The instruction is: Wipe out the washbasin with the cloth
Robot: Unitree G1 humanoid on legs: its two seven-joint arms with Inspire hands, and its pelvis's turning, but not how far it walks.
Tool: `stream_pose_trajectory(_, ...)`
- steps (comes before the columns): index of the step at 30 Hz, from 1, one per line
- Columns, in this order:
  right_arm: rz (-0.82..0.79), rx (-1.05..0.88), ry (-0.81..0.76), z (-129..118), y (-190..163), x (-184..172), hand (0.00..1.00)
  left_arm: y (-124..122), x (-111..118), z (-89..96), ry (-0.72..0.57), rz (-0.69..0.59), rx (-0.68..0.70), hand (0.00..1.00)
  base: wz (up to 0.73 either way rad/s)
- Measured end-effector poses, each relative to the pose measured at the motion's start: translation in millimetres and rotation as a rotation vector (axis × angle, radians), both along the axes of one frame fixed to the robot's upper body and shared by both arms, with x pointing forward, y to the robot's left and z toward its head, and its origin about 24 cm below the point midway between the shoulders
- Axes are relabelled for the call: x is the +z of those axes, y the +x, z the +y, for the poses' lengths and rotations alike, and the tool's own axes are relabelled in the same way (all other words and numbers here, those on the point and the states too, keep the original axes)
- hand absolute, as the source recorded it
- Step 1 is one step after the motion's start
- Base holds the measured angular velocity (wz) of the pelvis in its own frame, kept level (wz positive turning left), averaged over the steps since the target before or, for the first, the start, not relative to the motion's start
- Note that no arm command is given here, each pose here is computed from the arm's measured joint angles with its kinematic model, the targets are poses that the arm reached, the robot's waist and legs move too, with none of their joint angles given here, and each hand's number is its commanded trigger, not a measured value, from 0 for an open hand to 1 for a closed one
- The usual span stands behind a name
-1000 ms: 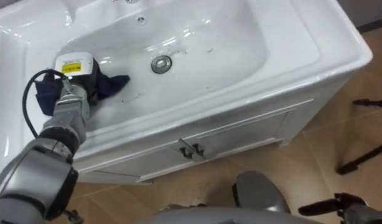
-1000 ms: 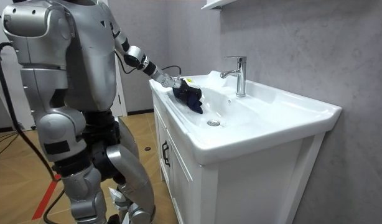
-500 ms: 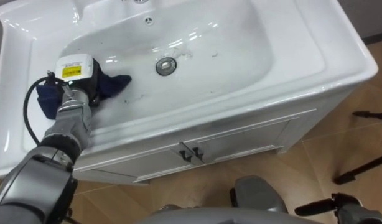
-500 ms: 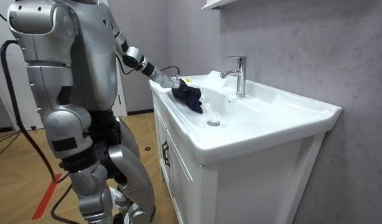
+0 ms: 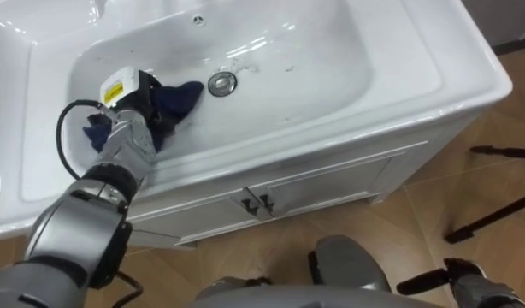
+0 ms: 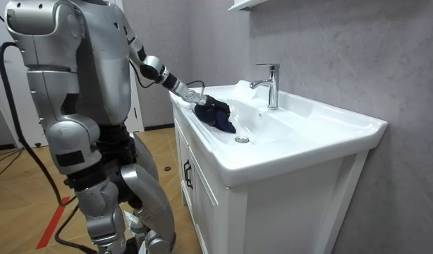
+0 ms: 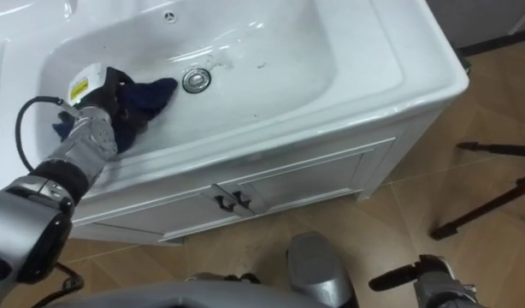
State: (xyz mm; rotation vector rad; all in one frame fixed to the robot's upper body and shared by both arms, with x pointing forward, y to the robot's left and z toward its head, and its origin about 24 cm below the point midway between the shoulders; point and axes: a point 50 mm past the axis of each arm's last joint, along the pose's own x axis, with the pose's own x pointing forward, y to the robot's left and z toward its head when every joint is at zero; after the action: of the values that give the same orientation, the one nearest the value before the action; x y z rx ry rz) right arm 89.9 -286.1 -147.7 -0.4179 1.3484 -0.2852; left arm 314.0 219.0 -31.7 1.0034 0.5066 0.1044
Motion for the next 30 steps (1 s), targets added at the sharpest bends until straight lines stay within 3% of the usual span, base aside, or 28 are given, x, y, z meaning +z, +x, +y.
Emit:
stream_pose_trajectory(5, -0.010, 0.011, -0.017, 0.1, 4.6, 1.2, 0.00, 5.3, 2.8, -1.9, -0.221, -0.006, 0.118, 1.00, -0.01)
stream_pose_trajectory(10, -0.029, 0.027, -0.014, 2.6, 12.9, 2.2, 0.00, 11.9, 8.7, -4.2, -0.344, -0.031, 0.169, 1.00, 0.01)
stream_pose_trajectory(17, -0.046, -0.001, 0.018, 7.1, 14.6, 1.2, 0.00, 21.1, 14.9, -19.4, -0.609, -0.066, 0.253, 1.00, -0.01)
stream_pose_trajectory(21, -0.049, -0.029, 0.040, 8.4, 12.5, 0.1, 0.00, 26.7, 20.4, -27.7, -0.683, -0.090, 0.243, 1.00, -0.12)
stream_pose_trajectory(30, -0.050, -0.093, 0.064, 9.0, 6.3, -1.6, 0.00, 27.9, 21.8, -29.8, -0.699, -0.108, 0.238, 1.00, -0.10)
